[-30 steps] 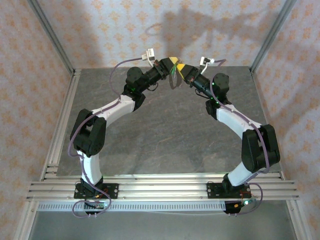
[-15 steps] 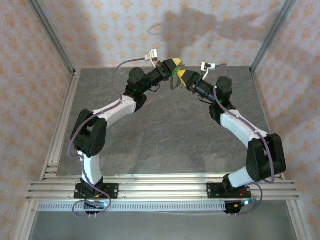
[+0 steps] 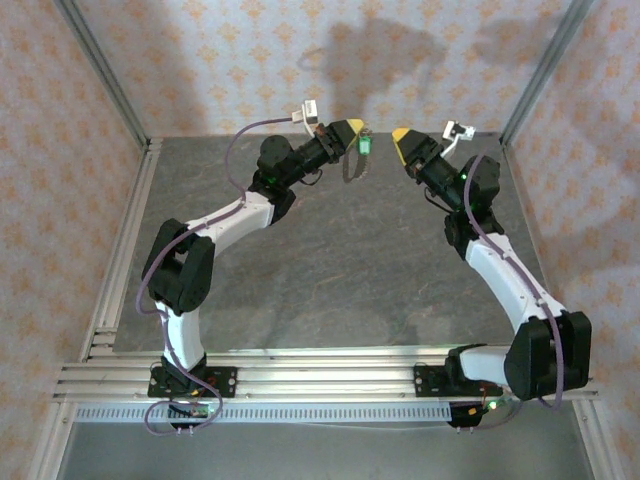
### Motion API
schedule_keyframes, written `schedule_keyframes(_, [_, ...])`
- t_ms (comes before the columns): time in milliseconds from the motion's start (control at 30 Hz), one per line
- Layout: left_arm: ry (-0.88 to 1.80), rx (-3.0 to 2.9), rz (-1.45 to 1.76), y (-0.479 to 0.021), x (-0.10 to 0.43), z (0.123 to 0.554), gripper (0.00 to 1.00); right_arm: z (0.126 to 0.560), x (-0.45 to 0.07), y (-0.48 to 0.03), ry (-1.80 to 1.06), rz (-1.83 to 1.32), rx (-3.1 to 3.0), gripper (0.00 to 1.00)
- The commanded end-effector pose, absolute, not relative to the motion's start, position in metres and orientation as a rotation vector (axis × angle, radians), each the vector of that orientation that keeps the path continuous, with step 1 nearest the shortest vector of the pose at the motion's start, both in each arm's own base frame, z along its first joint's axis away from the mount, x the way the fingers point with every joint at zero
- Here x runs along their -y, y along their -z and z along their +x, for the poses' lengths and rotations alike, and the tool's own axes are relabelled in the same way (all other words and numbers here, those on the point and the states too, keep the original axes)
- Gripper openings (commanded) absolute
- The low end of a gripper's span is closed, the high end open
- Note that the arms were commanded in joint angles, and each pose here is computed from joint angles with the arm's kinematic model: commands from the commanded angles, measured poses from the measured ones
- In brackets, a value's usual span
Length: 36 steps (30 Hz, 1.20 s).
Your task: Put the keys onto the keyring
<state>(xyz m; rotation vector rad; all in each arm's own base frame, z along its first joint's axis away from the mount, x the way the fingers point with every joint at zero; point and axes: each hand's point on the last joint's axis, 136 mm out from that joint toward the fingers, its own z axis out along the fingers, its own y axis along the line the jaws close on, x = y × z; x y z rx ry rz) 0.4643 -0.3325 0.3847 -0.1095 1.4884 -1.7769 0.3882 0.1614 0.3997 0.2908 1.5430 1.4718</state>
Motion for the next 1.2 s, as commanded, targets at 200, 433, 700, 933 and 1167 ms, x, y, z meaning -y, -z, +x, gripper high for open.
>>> schedule_keyframes(200, [1.739, -1.397, -0.045, -0.423, 0.329, 0.448, 0.00, 0.407, -0.182, -0.417, -1.477, 0.373, -1.483, 0.37])
schedule_keyframes(433, [1.742, -1.393, -0.041, -0.425, 0.329, 0.448, 0.00, 0.409, -0.190, -0.407, -1.474, 0.378, -1.509, 0.36])
schedule_keyframes(700, [1.747, -1.394, -0.038, -0.424, 0.330, 0.447, 0.00, 0.415, -0.194, -0.403, -1.476, 0.378, -1.519, 0.35])
schedule_keyframes(933, [1.749, -1.393, -0.036, -0.425, 0.330, 0.447, 0.00, 0.419, -0.199, -0.402, -1.487, 0.368, -1.523, 0.30])
schedule_keyframes(1167, [1.748, -1.397, -0.037, -0.423, 0.331, 0.447, 0.00, 0.419, -0.203, -0.407, -1.491, 0.346, -1.521, 0.28])
